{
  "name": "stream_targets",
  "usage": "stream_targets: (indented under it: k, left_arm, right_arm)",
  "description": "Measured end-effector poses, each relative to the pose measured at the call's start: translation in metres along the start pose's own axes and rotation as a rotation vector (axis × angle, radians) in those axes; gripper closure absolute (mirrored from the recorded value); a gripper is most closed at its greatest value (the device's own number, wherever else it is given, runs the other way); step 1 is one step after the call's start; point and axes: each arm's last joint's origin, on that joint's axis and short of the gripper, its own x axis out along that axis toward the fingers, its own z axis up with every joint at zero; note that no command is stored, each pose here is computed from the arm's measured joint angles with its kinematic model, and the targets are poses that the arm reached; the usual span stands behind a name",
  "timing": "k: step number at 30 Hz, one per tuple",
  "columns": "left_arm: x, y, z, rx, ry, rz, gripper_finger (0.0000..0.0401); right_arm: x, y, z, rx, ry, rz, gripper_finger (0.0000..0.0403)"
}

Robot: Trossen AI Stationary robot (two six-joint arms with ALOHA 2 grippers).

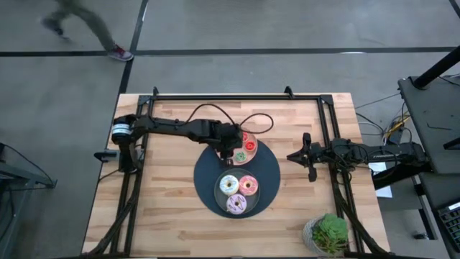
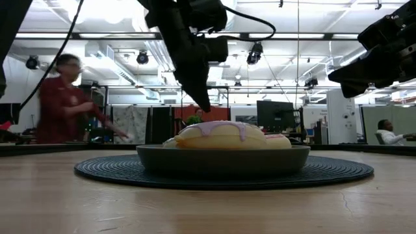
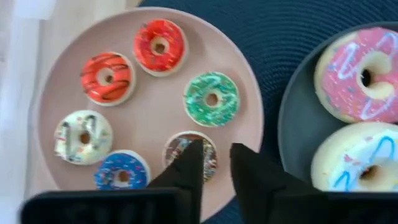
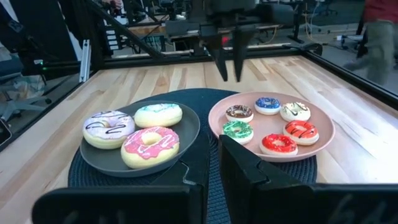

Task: Pick & Place donuts
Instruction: Return to Home Position

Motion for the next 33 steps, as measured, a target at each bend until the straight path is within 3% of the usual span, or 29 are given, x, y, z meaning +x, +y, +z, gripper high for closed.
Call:
stream_targets:
  k: [6,17,26,33]
  left_arm:
    - [-0.015,-0.017,-0.006,0.033,-0.088,-0.026,0.0398]
    - [-0.051,-0.038,-0.049,-0.034,-0.263,-0.083,0.0401]
    - [-0.093,-0.035,-0.09,-0.053,-0.493,-0.114,0.0401]
    - [-0.108,-0.031,-0.116,-0.062,-0.687,-0.137,0.0401]
  right_arm:
    - [0.0,0.0,0.0,0.0,0.002,0.0,0.0374]
    - [0.0,0.0,0.0,0.0,0.002,0.0,0.0374]
    - [0.0,0.0,0.0,0.0,0.001,0.0,0.0374]
    - [0.0,0.0,0.0,0.0,0.002,0.001,0.0374]
